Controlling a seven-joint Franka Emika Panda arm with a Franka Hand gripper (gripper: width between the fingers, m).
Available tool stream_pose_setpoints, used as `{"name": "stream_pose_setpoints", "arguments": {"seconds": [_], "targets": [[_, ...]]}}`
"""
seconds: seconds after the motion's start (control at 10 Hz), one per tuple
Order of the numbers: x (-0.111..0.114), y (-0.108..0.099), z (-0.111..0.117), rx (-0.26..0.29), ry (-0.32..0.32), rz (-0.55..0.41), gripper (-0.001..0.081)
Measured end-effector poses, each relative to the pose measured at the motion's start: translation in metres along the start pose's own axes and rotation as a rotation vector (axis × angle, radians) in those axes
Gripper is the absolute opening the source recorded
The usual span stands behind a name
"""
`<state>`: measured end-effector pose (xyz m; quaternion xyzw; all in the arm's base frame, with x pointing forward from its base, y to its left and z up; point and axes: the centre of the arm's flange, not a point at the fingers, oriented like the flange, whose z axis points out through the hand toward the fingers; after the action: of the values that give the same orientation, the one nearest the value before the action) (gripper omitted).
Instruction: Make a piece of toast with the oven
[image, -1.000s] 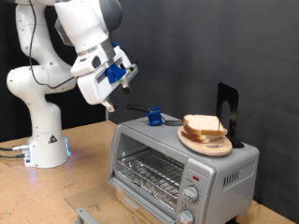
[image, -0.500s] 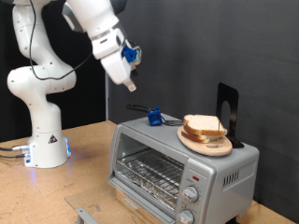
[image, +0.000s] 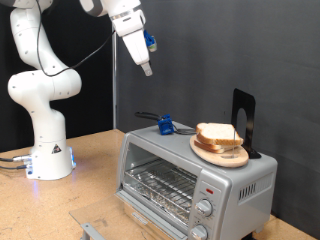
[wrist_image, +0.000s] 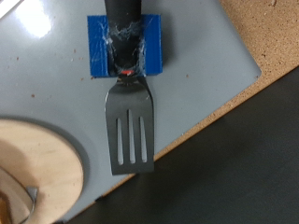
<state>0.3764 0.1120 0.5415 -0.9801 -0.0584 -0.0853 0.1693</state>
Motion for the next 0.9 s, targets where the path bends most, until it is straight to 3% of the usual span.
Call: {"name": "stream_pose_setpoints", "arguments": {"seconds": [0.3,0.9], "targets": [[-0.003,-0.006,0.016,-0.051,0.013,0.024,0.0808],[-0.004,-0.002,0.035,-0.062,0.031,0.031,0.0808]]}}
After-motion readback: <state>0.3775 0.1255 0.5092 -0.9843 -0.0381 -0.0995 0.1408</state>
